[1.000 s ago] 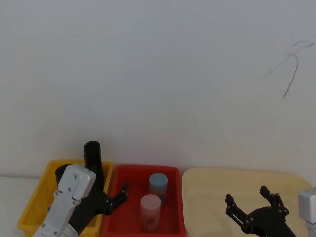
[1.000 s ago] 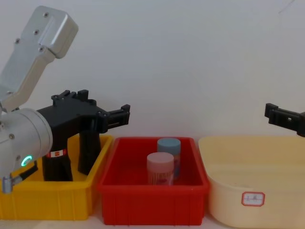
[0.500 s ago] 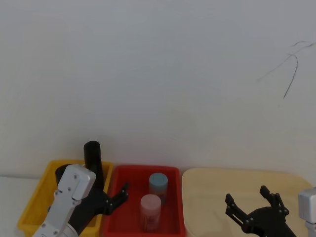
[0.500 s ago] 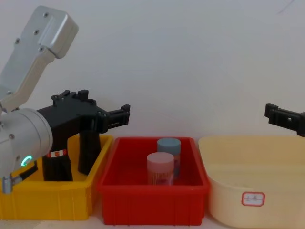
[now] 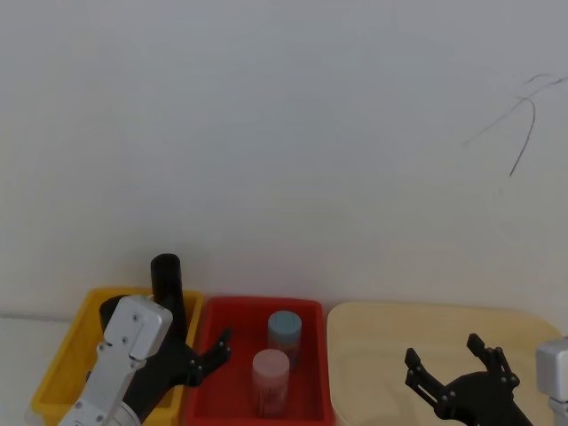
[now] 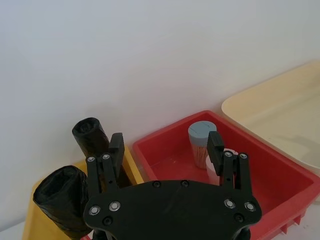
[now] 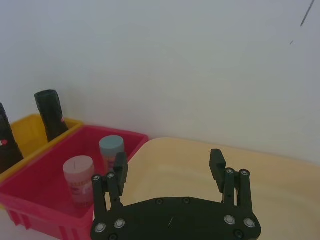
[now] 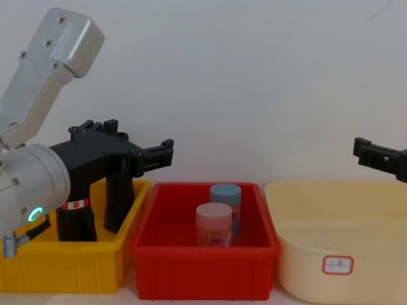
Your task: Pick up the garbage bag with the one hand and transfer it to the other hand.
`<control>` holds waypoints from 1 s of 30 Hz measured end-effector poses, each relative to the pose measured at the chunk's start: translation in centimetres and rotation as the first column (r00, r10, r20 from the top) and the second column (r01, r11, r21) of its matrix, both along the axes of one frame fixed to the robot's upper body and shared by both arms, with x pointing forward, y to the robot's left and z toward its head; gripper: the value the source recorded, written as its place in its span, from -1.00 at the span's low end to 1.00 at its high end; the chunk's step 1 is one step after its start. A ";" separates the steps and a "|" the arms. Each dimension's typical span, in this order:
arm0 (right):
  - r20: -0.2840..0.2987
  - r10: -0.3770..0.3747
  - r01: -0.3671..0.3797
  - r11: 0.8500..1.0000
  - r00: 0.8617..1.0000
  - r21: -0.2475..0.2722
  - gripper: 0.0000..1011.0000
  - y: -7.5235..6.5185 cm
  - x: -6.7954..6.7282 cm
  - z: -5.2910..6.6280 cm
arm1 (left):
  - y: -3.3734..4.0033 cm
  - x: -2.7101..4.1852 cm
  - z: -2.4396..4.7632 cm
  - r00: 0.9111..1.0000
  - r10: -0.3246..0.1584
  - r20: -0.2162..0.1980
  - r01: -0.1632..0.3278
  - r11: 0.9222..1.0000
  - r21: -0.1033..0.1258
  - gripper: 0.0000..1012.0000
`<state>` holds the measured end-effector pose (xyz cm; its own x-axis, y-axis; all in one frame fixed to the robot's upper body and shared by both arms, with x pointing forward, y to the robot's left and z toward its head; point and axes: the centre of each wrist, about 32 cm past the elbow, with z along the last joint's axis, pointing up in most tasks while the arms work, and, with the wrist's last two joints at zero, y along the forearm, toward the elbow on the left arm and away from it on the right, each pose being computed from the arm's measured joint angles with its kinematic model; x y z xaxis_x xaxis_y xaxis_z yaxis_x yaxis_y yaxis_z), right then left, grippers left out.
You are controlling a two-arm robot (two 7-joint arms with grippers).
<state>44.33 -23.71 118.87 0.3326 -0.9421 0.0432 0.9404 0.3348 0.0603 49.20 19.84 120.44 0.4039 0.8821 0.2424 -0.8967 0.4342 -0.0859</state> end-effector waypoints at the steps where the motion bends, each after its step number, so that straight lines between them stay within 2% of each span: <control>1: 0.000 0.000 0.000 1.000 1.000 0.000 0.98 0.0 0.0 0.0 | 0.00 0.00 0.00 1.000 0.000 0.000 0.000 1.000 0.000 0.98; 8: 0.000 0.000 0.000 1.000 1.000 0.000 0.98 0.0 0.0 0.0 | 0.00 0.01 0.00 1.000 -0.001 0.000 0.001 1.000 0.000 0.98; 14: 0.000 0.000 0.000 1.000 1.000 0.000 0.98 0.0 0.0 0.0 | 0.27 0.15 0.05 1.000 -0.021 -0.008 0.021 1.000 0.010 0.98; 21: 0.000 0.000 0.000 1.000 1.000 0.000 0.98 0.0 0.0 0.0 | 1.21 0.20 0.23 0.997 -0.062 -0.044 0.063 0.998 0.024 0.98; 28: 0.000 0.000 0.000 1.000 1.000 0.000 0.98 0.0 0.0 0.0 | 3.02 -0.21 0.52 0.991 -0.086 -0.101 0.091 0.995 0.038 0.98; 30: 0.000 0.000 0.000 1.000 1.000 0.000 0.98 0.0 0.0 0.0 | 3.34 -0.35 0.57 0.990 -0.087 -0.110 0.091 0.995 0.040 0.98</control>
<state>44.33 -23.71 118.87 0.3326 -0.9421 0.0432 0.9404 0.3348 0.0604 48.85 23.18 121.01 0.5064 0.8307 0.2316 -0.8572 0.5140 0.0308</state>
